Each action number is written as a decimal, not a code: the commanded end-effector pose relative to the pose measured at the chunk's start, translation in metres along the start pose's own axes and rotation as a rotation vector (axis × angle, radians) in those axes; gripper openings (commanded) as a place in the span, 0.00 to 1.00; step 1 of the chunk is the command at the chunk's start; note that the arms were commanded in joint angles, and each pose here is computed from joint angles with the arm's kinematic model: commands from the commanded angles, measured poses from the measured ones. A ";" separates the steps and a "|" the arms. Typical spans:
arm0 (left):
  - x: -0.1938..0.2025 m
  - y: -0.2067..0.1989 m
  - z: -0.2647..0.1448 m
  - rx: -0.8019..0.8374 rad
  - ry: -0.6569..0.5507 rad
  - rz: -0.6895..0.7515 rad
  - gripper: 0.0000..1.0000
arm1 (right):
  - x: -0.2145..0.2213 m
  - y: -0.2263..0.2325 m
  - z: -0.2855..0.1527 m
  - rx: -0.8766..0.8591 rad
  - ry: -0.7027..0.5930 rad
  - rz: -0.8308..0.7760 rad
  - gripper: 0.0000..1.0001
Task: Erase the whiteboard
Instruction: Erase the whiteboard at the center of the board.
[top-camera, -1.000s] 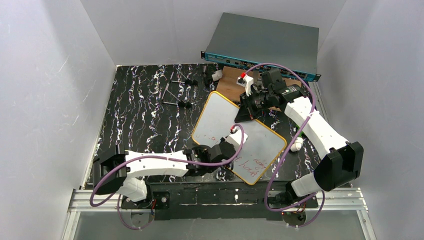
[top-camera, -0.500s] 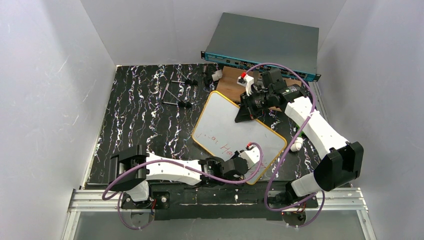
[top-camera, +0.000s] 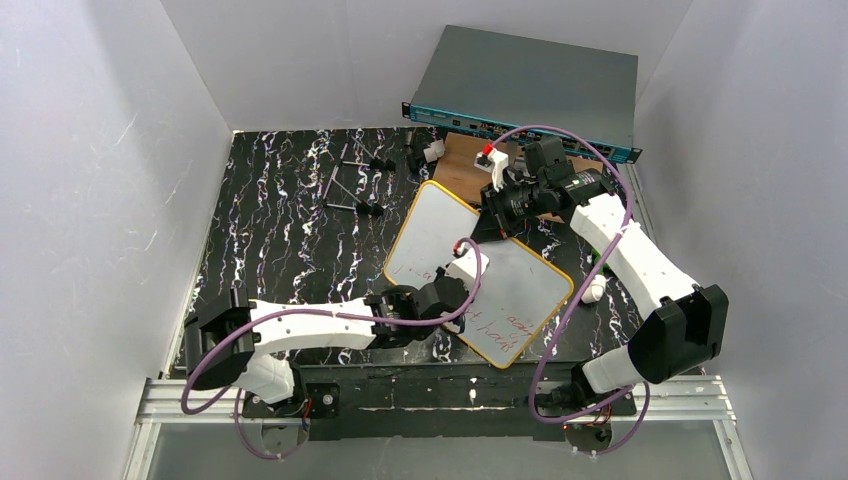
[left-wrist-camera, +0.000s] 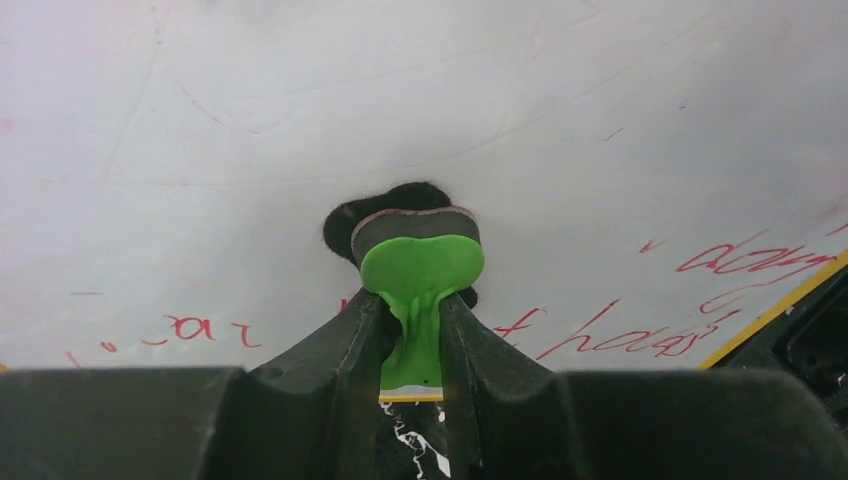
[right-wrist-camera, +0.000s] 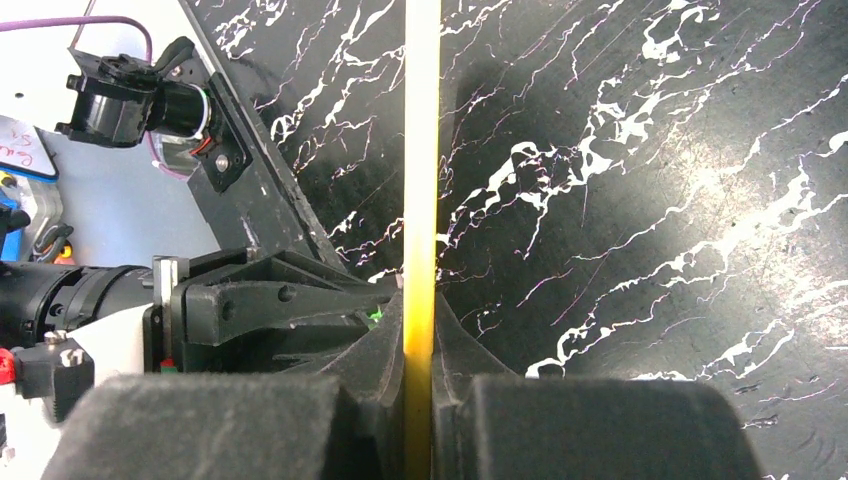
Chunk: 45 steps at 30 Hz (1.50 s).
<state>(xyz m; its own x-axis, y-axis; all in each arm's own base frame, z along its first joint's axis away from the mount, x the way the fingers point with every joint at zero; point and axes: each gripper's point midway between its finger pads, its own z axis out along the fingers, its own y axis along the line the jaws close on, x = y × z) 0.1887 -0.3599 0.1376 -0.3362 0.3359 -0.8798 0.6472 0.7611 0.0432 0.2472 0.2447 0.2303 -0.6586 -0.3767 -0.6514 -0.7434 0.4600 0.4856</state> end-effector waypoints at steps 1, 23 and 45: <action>-0.002 -0.020 -0.003 0.108 -0.026 0.020 0.00 | -0.018 0.023 -0.011 -0.058 -0.078 -0.088 0.01; -0.010 -0.027 0.010 0.002 0.020 0.054 0.00 | -0.018 0.024 -0.013 -0.060 -0.084 -0.093 0.01; 0.008 -0.152 0.004 0.408 0.008 0.241 0.00 | -0.018 0.022 -0.012 -0.057 -0.080 -0.088 0.01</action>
<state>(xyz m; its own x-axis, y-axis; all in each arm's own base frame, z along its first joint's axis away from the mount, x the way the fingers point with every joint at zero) 0.0916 -0.4611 0.1014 -0.1746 0.5212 -0.8354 0.9124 0.4046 0.0618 0.2428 0.2406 0.2274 -0.6687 -0.3886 -0.6339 -0.7354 0.4711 0.4870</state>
